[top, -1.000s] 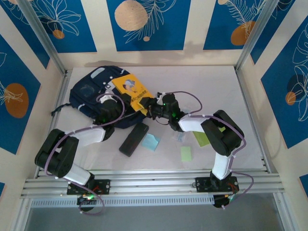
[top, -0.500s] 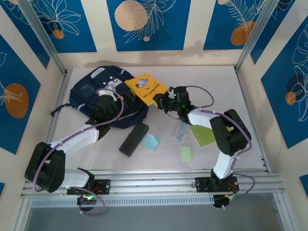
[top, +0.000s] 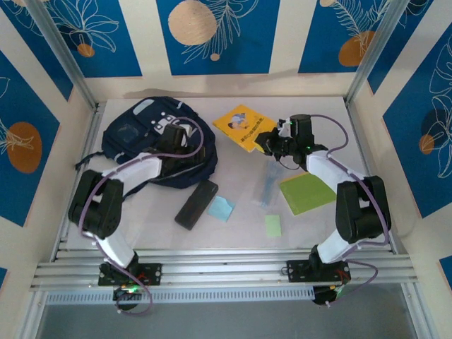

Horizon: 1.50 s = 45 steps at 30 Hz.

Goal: Pack the student bag
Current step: Open the student bag at the center of the table, then place the book in the student bag.

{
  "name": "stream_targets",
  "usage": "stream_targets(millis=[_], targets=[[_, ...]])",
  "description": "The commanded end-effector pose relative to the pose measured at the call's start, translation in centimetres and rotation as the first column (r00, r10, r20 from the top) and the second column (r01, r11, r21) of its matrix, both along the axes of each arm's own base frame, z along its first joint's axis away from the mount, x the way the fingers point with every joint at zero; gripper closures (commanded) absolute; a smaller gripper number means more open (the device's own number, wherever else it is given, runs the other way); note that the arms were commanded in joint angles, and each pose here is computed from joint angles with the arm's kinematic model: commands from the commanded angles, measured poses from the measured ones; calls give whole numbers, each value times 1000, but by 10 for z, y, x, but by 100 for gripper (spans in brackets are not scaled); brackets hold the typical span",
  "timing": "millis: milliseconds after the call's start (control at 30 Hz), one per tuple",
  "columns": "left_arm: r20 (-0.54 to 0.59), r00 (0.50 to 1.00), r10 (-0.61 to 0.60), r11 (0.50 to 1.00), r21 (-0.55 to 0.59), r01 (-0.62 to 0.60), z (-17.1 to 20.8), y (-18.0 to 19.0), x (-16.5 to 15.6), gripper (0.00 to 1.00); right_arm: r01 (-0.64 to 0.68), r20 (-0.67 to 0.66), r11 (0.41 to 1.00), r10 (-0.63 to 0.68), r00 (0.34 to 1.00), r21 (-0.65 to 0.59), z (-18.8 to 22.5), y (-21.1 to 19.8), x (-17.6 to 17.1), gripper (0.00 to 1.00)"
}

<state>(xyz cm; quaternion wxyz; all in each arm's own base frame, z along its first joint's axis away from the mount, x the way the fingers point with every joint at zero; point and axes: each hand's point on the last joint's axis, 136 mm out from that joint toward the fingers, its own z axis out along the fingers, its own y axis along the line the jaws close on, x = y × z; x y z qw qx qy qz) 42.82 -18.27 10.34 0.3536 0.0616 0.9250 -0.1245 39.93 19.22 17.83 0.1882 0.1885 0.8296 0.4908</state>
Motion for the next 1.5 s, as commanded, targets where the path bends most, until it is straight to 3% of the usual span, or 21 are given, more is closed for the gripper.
stream_targets(millis=[0,200,400,433,500,600,700,867,1033,1300,1467], targets=[[-57,998,-9,992,127,17,-12,17,10,19,-91,144,995,96,985,-37,43,2,-13,100],[-201,980,1,977,209,42,-51,25,19,19,-72,148,995,81,986,-65,41,-7,-18,100],[-417,908,30,962,257,87,-115,36,-3,18,-60,146,997,68,987,-57,39,-13,-20,100],[-435,900,38,960,266,88,-123,39,-7,23,-53,149,997,61,987,-58,39,-15,-20,100],[-457,889,28,962,255,101,-133,38,-12,46,-45,159,997,54,986,-62,41,-18,-21,100],[-451,892,-7,973,204,110,-129,28,-11,100,-37,170,997,48,984,-71,43,-22,-22,100],[-389,920,-54,989,104,102,-93,10,0,100,-16,177,997,30,984,-77,46,-30,-23,100],[-196,972,-131,989,-90,116,14,-22,23,100,25,188,995,-6,982,-96,49,-46,-25,100],[-62,981,-186,969,-177,172,97,-34,33,100,28,176,992,-5,984,-127,44,-51,-31,100],[44,978,-204,931,-300,208,161,-36,45,100,-11,170,988,38,985,-157,38,-43,-39,100],[80,974,-214,887,-402,228,183,-41,46,100,-142,180,982,163,970,-125,35,12,-34,100]])
